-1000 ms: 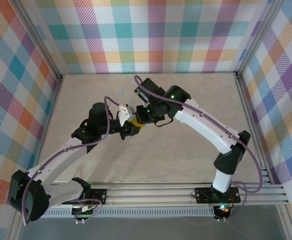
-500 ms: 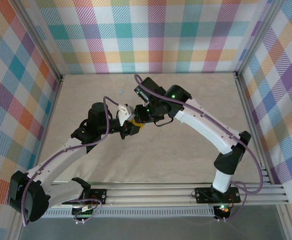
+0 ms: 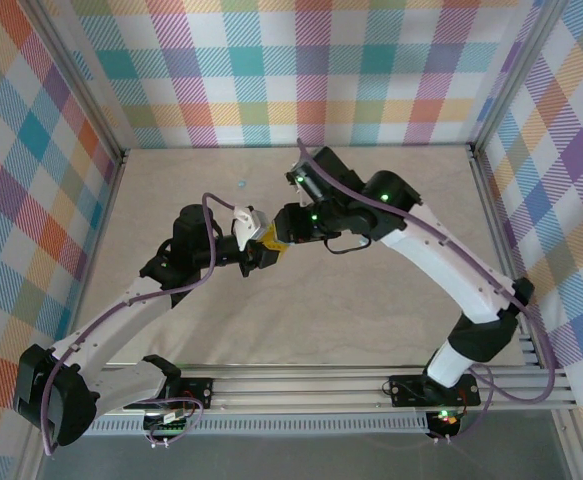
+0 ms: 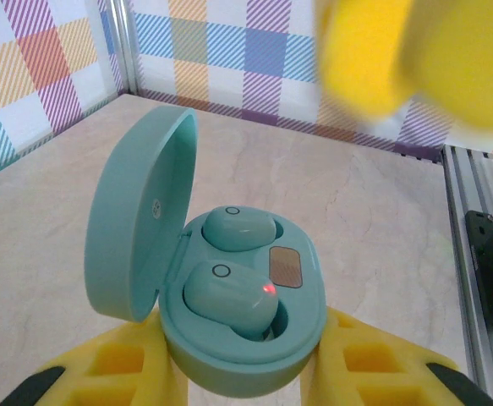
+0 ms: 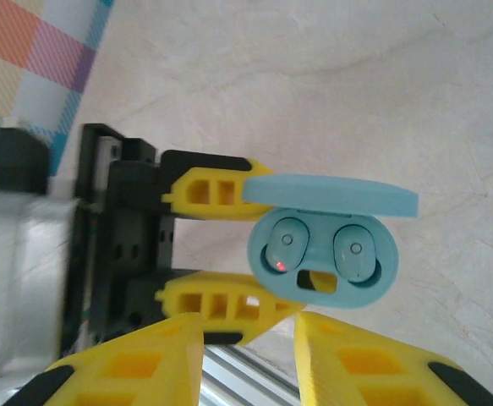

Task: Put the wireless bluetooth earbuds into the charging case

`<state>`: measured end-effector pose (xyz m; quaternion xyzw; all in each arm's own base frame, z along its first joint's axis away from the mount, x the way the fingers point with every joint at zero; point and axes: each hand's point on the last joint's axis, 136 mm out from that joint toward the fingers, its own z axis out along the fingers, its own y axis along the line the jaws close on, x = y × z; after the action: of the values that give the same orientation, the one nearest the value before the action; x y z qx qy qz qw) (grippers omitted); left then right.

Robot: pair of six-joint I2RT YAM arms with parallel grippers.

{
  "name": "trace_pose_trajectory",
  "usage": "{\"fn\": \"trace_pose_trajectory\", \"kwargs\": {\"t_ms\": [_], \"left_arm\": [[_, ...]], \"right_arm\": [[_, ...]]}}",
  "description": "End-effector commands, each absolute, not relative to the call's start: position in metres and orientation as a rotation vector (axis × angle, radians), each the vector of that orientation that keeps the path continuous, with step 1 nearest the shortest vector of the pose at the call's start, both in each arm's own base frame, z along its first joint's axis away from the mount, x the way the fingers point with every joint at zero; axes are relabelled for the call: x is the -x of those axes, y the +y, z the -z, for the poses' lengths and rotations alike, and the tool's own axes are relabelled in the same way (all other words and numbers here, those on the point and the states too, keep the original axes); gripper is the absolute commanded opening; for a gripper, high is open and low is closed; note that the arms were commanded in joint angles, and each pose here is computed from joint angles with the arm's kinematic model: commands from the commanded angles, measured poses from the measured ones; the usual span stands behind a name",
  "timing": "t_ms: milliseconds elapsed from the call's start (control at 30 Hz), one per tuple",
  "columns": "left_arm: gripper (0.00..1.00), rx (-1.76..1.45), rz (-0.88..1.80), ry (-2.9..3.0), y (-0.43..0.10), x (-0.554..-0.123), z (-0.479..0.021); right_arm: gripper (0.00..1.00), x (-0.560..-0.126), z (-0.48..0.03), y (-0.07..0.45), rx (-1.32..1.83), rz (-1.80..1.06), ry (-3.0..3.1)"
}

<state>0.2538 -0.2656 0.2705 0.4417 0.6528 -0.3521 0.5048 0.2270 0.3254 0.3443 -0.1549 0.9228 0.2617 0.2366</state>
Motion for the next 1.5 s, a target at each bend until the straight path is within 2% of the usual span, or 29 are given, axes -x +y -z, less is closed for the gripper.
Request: {"fn": "trace_pose_trajectory", "kwargs": {"t_ms": [0,200,433,633,867,967,1100,1467], "left_arm": [[0.20,-1.063,0.860,1.499,-0.267,-0.247,-0.286],[0.20,-1.072,0.892,1.491,-0.267,-0.240,-0.289],[0.19,-1.081,0.903,1.490,-0.266,-0.235,-0.290],[0.19,-1.078,0.891,1.485,-0.265,-0.235,-0.292],[0.19,-1.066,0.881,1.485,-0.266,-0.239,-0.295],[0.19,-1.058,0.888,1.482,-0.267,-0.240,-0.296],[0.19,-1.048,0.898,1.476,-0.267,-0.241,-0.299],[0.19,-1.005,0.952,1.437,-0.266,-0.234,-0.318]], "right_arm": [[0.35,-0.230,-0.373,0.313,0.426,-0.773,2.436],[0.35,-0.262,-0.359,0.300,0.330,-0.841,2.477],[0.35,-0.283,-0.342,0.317,0.346,-0.936,2.505],[0.34,-0.277,-0.329,0.331,0.386,-1.023,2.546],[0.34,-0.261,-0.328,0.314,0.356,-1.026,2.538],[0.38,-0.258,-0.331,0.302,0.321,-1.005,2.512],[0.52,-0.260,-0.331,0.288,0.225,-1.059,2.476],[0.60,-0.256,-0.326,0.309,0.123,-1.462,2.408]]}}
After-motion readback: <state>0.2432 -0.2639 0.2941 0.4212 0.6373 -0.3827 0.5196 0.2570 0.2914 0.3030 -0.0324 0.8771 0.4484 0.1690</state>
